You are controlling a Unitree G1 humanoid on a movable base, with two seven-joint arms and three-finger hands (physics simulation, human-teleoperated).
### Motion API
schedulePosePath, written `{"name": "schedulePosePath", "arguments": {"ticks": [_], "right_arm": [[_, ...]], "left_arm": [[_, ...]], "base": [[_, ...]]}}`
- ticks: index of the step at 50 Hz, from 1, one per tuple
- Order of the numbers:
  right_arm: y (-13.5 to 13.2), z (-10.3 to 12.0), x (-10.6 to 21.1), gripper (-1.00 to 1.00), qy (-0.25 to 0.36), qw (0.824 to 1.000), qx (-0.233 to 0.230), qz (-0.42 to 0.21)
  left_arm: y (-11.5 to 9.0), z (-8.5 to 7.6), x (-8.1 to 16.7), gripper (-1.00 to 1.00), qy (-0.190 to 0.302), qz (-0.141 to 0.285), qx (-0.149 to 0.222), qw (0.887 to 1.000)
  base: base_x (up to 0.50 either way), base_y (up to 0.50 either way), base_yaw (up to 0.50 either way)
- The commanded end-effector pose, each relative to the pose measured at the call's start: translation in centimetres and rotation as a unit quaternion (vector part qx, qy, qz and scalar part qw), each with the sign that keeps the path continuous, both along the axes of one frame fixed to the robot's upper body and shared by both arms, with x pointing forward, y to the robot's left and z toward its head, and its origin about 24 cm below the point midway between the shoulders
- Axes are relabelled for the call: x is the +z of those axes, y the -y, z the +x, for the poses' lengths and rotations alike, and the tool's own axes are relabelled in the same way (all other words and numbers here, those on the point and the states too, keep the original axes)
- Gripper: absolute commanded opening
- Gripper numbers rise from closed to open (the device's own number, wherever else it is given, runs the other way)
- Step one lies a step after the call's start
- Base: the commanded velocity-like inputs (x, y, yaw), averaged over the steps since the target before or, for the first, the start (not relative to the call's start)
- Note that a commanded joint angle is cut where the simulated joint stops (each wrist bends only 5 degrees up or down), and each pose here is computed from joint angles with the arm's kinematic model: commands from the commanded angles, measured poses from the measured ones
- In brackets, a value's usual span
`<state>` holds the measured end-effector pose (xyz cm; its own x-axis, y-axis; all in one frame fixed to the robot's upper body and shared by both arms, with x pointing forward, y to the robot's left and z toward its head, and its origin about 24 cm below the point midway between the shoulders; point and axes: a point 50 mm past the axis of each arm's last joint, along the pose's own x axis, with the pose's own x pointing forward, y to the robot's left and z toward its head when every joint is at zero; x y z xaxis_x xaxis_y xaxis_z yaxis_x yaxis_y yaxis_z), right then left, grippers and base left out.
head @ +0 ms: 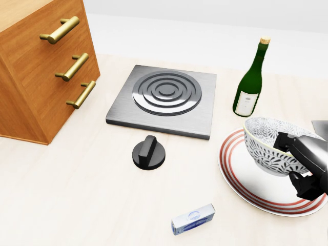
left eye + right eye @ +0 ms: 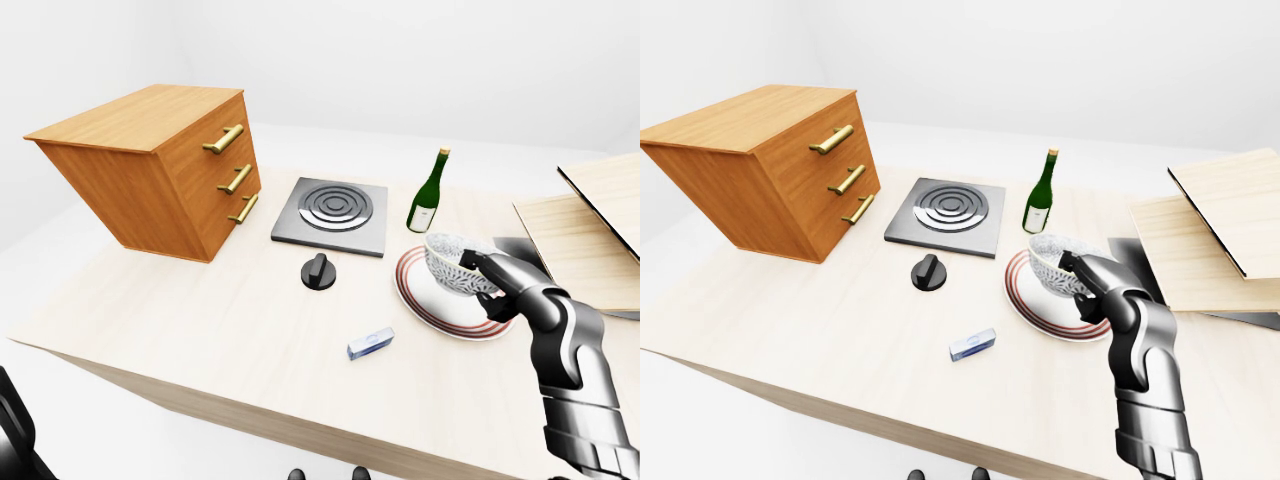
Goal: Pick up the akita bowl and put it on the plate.
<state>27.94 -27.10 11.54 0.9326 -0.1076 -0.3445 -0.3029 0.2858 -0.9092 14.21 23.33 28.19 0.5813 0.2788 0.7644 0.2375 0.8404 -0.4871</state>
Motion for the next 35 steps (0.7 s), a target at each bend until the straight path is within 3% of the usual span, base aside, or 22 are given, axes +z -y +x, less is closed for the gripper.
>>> {"name": "schedulePosePath", "arguments": {"ticks": [1, 35], "right_arm": [[0.3, 0.3, 0.0, -1.0, -0.004, 1.0, -0.005, -0.002], [0.3, 2.4, -1.0, -1.0, -0.043, 0.999, 0.003, 0.022]], "left_arm": [[0.0, 0.0, 0.0, 1.0, 0.001, 0.001, 0.0, 1.0], [0.0, -0.1, 0.0, 1.0, 0.0, 0.001, -0.002, 1.0]], "base": [[0.0, 0.0, 0.0], [0.0, 0.0, 0.0]]}}
